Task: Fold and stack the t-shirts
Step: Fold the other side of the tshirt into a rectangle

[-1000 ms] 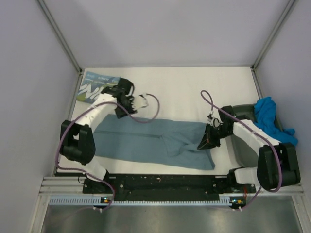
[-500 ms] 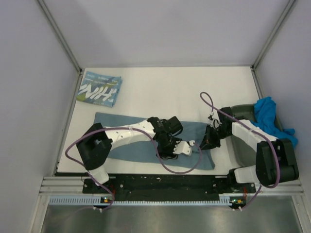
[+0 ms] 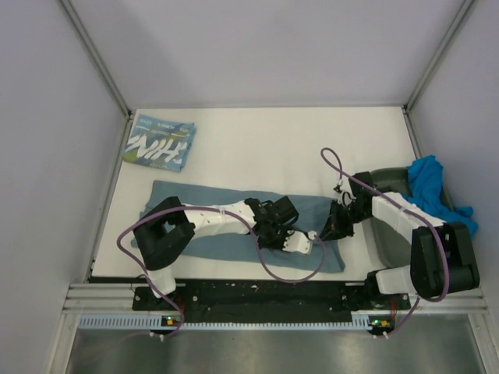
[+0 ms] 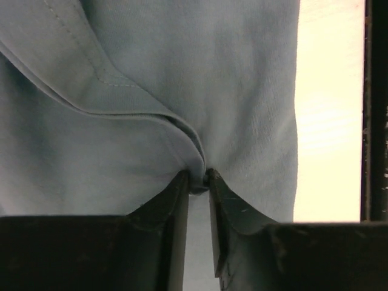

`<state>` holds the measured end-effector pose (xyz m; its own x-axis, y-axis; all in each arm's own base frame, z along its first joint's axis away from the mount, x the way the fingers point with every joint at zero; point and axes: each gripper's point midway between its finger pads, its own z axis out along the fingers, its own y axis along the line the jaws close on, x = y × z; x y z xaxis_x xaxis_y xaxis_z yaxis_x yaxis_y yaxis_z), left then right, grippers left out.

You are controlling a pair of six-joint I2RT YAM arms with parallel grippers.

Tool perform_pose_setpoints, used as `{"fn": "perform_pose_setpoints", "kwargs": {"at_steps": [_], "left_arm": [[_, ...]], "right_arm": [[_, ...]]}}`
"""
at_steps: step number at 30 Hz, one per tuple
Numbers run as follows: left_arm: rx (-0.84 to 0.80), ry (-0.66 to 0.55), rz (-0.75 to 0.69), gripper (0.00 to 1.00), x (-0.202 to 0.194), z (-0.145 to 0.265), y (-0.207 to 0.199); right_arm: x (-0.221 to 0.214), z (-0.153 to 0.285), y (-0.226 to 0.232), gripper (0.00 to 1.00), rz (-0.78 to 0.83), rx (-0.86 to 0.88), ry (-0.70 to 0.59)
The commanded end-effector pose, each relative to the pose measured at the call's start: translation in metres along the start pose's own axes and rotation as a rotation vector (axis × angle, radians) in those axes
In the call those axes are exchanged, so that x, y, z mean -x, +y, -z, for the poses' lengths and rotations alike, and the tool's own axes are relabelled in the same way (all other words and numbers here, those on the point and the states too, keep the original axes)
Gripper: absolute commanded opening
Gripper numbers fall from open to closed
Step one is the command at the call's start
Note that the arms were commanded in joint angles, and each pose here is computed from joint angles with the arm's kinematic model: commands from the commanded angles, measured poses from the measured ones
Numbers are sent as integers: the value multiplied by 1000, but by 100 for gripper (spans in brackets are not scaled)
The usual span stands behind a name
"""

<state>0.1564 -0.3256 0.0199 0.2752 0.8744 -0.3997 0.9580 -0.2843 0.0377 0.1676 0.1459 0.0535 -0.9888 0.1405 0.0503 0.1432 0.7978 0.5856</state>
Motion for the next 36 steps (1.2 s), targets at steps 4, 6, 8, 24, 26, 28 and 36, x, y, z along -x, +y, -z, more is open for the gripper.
{"fn": "perform_pose_setpoints", "kwargs": {"at_steps": [4, 6, 8, 24, 26, 28, 36], "left_arm": [[29, 52, 6, 3, -2, 8, 5], [28, 56, 21, 0, 1, 16, 6], [-2, 53, 29, 2, 3, 24, 2], [-99, 54, 80, 0, -23, 64, -7], [-113, 59, 79, 0, -30, 61, -11], [-132, 55, 84, 0, -31, 56, -14], [-203, 52, 58, 14, -37, 52, -29]], "right_arm": [[5, 3, 6, 0, 20, 25, -26], [4, 3, 7, 0, 15, 25, -25], [4, 3, 6, 0, 7, 23, -24], [-30, 2, 8, 0, -51, 25, 64], [-36, -4, 5, 0, -48, -11, 74], [-38, -10, 4, 0, -50, -10, 77], [-43, -13, 4, 21, -78, 13, 75]]}}
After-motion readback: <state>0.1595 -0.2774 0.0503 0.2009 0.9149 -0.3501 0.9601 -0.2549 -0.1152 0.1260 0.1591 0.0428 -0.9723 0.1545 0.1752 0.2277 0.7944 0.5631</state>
